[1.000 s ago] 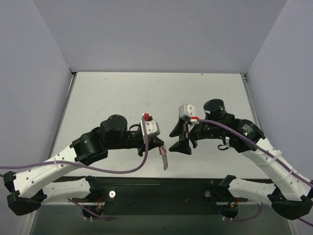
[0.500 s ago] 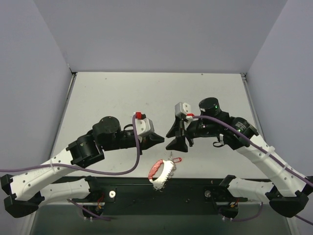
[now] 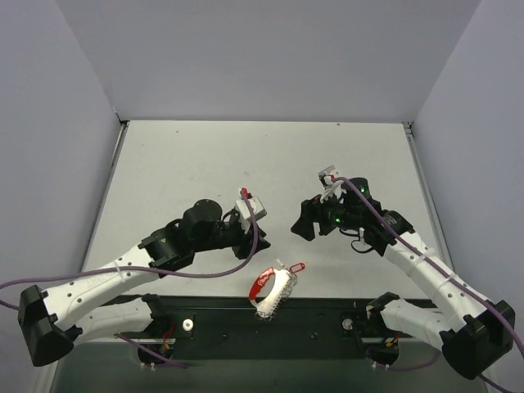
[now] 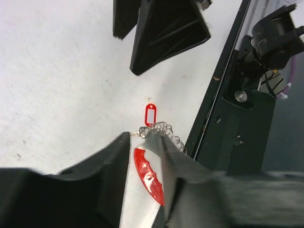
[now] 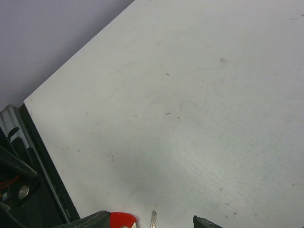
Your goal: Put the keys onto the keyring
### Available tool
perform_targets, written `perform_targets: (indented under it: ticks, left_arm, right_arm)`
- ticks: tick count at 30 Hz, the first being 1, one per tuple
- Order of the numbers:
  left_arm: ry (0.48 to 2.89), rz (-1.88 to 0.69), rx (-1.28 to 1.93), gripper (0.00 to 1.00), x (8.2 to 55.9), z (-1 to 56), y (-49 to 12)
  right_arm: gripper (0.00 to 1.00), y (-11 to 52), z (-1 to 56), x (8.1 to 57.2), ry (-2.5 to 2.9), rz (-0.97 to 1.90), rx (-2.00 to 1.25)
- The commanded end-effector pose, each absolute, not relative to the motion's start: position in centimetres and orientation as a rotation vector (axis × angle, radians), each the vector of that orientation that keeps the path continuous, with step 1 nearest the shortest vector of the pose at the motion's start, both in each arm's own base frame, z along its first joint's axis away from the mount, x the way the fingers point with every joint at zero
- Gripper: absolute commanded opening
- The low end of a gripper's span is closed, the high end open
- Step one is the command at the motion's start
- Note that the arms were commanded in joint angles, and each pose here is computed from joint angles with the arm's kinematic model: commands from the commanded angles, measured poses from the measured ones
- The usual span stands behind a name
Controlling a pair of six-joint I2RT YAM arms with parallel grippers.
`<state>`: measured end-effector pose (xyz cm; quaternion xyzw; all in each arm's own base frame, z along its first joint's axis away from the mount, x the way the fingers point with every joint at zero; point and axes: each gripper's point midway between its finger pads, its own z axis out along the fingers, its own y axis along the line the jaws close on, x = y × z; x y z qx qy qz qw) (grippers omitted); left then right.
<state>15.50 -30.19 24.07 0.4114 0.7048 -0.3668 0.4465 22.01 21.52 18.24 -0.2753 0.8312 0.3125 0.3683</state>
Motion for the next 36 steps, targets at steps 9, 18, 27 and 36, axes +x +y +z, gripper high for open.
perform_targets:
  ticks: [9, 18, 27, 36]
  left_arm:
    - [2.017, -0.963, 1.018, 0.7, 16.1, 15.7, -35.7]
    - [2.248, -0.765, 0.925, 0.7, 12.7, 9.7, -37.6]
    - [2.401, -0.438, 0.886, 0.76, 11.3, 4.5, -36.7]
    - [2.473, -0.192, 0.893, 0.78, 11.9, 0.5, -34.1]
  right_arm:
    - [0.61, 20.2, 10.6, 22.3, 2.448, 0.775, -0.415]
    - [0.61, 17.9, 7.9, 22.0, 2.537, 0.697, -0.286]
    - [0.63, 16.5, 8.8, 23.1, 2.503, 0.692, -0.22]
    - [0.65, 15.8, 9.6, 23.6, 2.482, 0.693, -0.216]
